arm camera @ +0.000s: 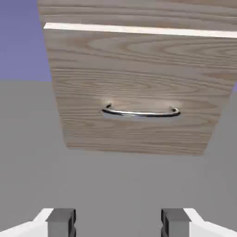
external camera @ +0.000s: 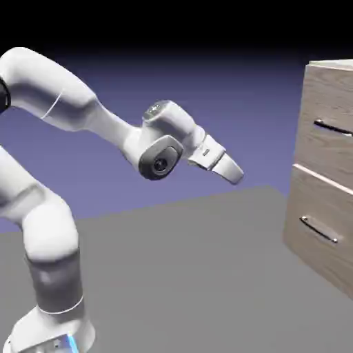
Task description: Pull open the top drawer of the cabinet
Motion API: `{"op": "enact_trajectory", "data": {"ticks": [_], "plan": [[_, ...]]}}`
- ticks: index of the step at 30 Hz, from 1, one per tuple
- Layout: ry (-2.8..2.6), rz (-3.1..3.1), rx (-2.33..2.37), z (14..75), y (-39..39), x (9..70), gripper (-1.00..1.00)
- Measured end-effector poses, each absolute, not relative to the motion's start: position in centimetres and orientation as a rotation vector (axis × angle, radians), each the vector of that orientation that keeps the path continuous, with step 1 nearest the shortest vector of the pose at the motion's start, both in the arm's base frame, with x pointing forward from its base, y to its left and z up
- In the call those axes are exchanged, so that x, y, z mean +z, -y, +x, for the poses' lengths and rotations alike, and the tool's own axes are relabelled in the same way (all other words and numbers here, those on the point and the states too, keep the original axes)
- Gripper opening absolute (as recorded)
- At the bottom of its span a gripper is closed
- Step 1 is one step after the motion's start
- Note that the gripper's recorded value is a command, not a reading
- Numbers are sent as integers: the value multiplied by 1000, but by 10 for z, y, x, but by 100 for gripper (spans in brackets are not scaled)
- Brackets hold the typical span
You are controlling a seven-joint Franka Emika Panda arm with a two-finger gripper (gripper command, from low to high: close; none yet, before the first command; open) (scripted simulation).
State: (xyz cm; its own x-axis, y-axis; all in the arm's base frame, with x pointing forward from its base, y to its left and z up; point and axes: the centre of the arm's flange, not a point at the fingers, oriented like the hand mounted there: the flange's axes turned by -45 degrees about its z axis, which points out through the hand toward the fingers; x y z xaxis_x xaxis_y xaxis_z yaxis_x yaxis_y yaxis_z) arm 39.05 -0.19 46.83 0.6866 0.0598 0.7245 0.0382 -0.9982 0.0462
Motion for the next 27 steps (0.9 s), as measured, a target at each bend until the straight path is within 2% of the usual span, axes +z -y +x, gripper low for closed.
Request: {"op": "enact_trajectory", "data": {"ticks": [13,27], "plan": [[-176,2613,1373,385,48,568,0],[-419,2308,1464,379,44,640,0]]}}
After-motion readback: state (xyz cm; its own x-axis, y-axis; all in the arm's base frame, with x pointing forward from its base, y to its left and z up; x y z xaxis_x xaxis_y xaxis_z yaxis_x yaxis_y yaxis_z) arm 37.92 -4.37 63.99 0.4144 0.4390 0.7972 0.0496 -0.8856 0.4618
